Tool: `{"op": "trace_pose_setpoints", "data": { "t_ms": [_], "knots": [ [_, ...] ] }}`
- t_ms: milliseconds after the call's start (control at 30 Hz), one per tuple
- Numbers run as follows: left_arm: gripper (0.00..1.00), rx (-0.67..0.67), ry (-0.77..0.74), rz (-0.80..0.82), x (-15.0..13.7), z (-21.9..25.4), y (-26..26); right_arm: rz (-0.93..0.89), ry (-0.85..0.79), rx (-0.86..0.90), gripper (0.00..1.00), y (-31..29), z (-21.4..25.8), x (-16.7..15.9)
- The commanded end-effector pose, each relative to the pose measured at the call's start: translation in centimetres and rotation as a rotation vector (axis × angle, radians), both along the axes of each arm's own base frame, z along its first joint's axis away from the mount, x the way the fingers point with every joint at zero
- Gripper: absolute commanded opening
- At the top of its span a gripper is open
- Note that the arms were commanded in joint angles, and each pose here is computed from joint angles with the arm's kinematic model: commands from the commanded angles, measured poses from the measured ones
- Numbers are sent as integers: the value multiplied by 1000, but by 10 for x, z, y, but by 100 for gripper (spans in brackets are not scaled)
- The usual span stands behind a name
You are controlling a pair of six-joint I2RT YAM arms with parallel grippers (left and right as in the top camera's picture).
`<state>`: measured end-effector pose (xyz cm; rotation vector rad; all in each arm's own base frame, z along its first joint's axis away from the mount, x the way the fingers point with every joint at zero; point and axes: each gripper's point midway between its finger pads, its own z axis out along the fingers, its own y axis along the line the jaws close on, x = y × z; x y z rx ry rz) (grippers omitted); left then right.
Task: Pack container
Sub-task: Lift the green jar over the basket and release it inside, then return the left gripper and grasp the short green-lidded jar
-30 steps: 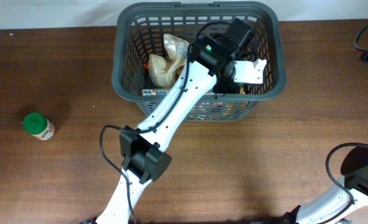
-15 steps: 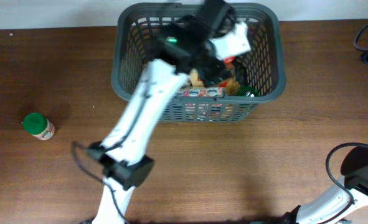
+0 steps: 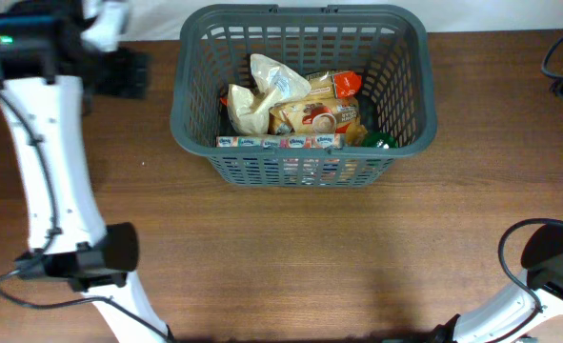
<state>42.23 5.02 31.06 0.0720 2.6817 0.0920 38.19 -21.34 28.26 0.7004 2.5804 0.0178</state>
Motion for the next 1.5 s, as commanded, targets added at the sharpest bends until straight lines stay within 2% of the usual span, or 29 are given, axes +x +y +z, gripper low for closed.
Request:
{"op": "trace_pose_setpoints", "data": {
  "t_ms": [0,167,333,667,933,1033,1467],
  "knots": [
    [89,-68,135,221,-17,-40,52,-5,2,1,99,-1,-1,-1],
    [89,-89,352,345,-52,-104,95,-5,3,1,99,-1,-1,-1],
    [91,-126,438,420,-71,-159,125,-5,2,1,99,-1,-1,-1],
    [95,-146,432,490,-86,-215,165,-5,2,1,99,-1,-1,-1],
    [95,-165,442,513,-100,-255,172,-5,2,1,99,-1,-1,-1],
    [95,-190,401,505,-92,-269,169,-5,3,1,99,-1,-1,-1],
    [94,-161,315,505,-74,-268,182,-5,3,1,99,-1,-1,-1]
  ]
}}
